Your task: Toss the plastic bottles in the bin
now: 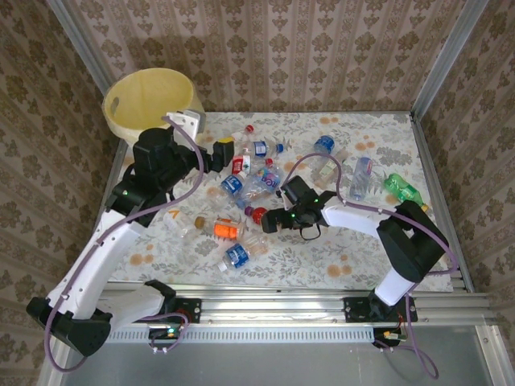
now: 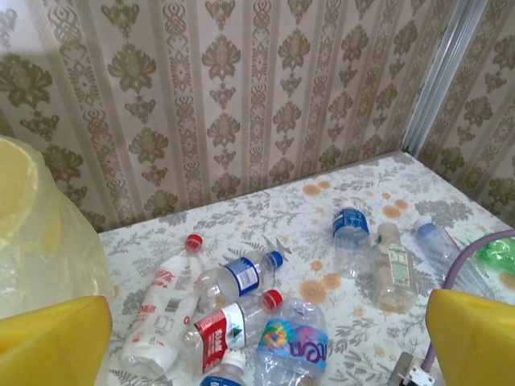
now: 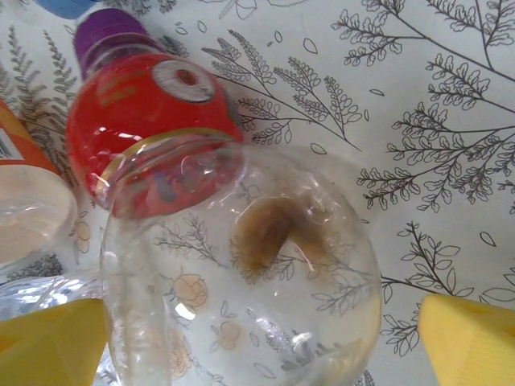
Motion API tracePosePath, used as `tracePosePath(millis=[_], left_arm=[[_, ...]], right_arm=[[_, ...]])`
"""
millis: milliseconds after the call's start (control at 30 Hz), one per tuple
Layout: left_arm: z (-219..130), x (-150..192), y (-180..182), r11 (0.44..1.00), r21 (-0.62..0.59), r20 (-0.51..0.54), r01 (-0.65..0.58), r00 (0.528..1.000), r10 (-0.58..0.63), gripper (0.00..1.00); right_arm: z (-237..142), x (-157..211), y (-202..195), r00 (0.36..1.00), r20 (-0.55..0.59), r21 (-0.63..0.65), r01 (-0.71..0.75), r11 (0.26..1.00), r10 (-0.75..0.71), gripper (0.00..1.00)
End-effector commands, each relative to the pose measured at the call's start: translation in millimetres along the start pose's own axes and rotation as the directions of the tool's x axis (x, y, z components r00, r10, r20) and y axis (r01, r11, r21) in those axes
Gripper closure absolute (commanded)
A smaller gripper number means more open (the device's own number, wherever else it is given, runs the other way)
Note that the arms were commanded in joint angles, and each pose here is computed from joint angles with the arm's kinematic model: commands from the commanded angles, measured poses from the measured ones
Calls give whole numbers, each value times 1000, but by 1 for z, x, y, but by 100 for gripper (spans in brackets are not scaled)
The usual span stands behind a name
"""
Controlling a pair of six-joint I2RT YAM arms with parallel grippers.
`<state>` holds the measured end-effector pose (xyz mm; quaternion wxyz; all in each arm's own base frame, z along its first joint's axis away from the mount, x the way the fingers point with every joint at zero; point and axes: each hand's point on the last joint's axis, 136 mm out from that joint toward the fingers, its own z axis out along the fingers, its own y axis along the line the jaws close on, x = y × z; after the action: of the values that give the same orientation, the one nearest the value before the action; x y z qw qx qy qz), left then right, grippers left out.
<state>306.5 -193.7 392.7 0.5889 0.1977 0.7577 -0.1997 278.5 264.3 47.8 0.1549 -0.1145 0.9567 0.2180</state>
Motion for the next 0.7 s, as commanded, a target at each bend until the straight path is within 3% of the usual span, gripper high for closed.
tracePosePath(millis=[0,667], left_arm=[[-6,4,-1,1000,-10,-3,11,1000,-11,0],[-16,15,0,1000,-22,-14,7,1000,-7,0]], right_arm=[[1,-10,11,1000,12,-26,13,1000,-12,0],[19,-19,12,992,-39,-17,123,992,-123,1]])
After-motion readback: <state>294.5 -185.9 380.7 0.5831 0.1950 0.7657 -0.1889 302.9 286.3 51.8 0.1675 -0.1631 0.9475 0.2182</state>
